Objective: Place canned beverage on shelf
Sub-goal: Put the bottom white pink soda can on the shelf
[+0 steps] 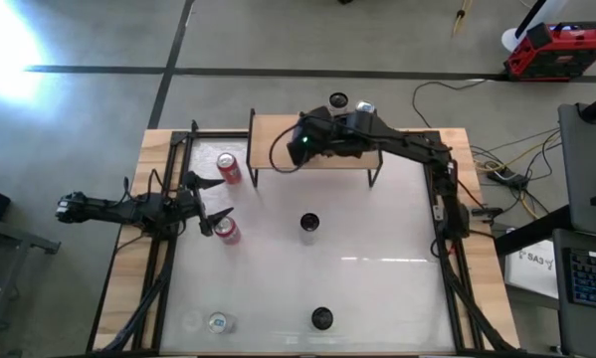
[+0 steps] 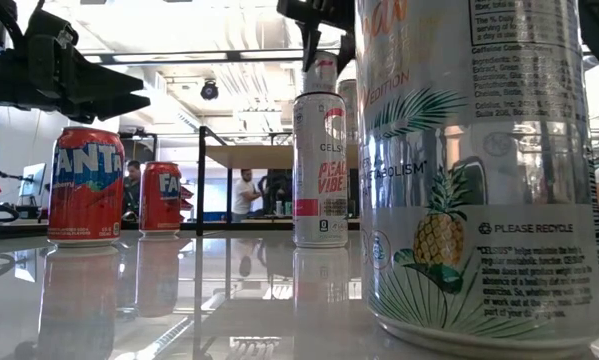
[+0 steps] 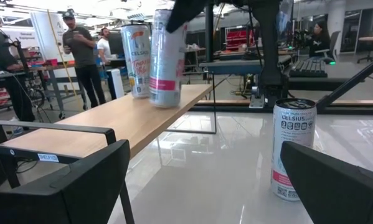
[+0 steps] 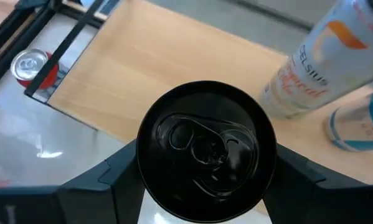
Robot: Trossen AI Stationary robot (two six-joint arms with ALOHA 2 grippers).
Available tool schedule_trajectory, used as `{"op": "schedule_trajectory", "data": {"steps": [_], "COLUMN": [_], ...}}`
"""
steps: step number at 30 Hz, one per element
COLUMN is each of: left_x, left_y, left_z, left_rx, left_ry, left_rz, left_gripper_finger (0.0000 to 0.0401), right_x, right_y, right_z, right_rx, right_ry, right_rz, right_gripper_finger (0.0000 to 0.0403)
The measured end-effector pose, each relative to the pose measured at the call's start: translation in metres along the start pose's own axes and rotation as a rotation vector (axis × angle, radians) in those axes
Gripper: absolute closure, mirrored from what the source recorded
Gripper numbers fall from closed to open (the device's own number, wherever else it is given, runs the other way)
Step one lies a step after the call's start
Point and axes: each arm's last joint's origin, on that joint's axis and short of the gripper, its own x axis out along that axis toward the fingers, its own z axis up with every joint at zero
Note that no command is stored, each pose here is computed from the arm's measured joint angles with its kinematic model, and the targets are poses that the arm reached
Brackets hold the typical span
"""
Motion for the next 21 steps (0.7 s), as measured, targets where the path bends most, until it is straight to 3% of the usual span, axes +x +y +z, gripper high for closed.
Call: {"op": "schedule_trajectory", "data": {"steps": [21], "left_x": [0.0], "left_y": [0.0], "left_z": [-0.0001], "left_rx": [0.0], "left_ry": [0.0], "left_rz": [0.0], "left_gripper_finger": [0.0001], "right_x": [0.0006], "right_y": [-0.0098], "right_z": [0.0082], "right_rx": [-0.03], "right_ry": [0.012], "right_rz": [0.011], "right_gripper_finger": [0.0156]}}
